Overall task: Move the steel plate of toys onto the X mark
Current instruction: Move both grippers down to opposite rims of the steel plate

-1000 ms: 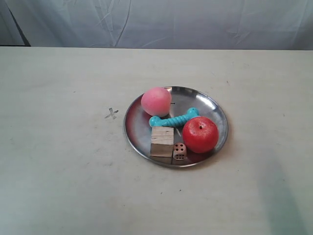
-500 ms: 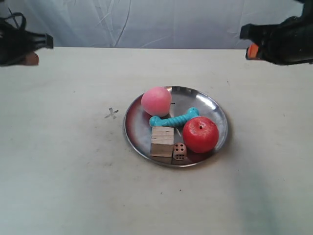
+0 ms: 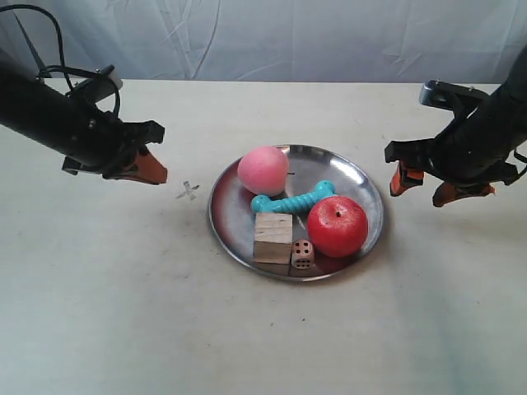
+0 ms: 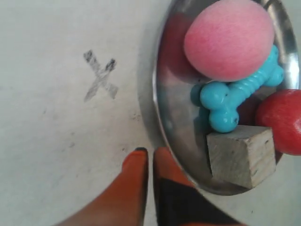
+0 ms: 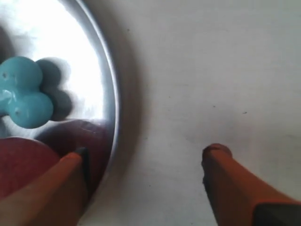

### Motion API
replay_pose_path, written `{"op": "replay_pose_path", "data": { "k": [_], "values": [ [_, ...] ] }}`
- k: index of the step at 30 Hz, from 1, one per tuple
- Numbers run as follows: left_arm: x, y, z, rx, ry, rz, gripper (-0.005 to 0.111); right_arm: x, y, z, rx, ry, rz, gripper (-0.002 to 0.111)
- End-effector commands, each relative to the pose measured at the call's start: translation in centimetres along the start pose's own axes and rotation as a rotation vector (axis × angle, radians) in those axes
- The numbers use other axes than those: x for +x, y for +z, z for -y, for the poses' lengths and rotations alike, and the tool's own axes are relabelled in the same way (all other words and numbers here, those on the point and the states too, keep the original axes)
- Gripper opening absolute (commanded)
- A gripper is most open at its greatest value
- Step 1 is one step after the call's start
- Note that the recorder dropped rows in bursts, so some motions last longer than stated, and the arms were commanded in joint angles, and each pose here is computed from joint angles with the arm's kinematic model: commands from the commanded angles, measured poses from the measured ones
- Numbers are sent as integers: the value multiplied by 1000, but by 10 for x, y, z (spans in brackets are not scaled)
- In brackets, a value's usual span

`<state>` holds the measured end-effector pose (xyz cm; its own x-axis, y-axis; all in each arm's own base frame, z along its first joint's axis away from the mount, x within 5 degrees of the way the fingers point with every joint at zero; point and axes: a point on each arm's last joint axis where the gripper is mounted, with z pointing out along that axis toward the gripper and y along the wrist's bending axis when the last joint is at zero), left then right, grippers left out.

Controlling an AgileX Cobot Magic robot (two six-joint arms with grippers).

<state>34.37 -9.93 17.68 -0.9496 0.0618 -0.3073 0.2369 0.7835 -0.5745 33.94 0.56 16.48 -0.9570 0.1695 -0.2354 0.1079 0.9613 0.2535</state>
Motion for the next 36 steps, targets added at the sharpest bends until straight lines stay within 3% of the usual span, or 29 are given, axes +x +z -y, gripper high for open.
{"op": "replay_pose_path", "data": {
  "k": [1, 4, 8, 16, 21, 36],
  "values": [
    [-2, 17, 7, 73, 52, 16, 23, 0, -1, -1, -7, 16, -11, 63],
    [0, 29, 5, 92, 40, 1, 42, 0, 0, -2, -26, 40, -16, 62],
    [0, 39, 2, 113, -11, -1, 58, 0, 2, -3, -44, 64, -20, 62],
    [-2, 53, -1, 127, -32, -42, 58, 2, 28, -2, -95, 138, -74, 62],
    [-7, 61, 8, 35, 13, -41, 58, 3, 49, 1, -109, 165, -91, 62],
    [6, 105, -13, 39, -144, -174, 58, 8, 87, 2, -200, 164, -129, 62]
  ]
}}
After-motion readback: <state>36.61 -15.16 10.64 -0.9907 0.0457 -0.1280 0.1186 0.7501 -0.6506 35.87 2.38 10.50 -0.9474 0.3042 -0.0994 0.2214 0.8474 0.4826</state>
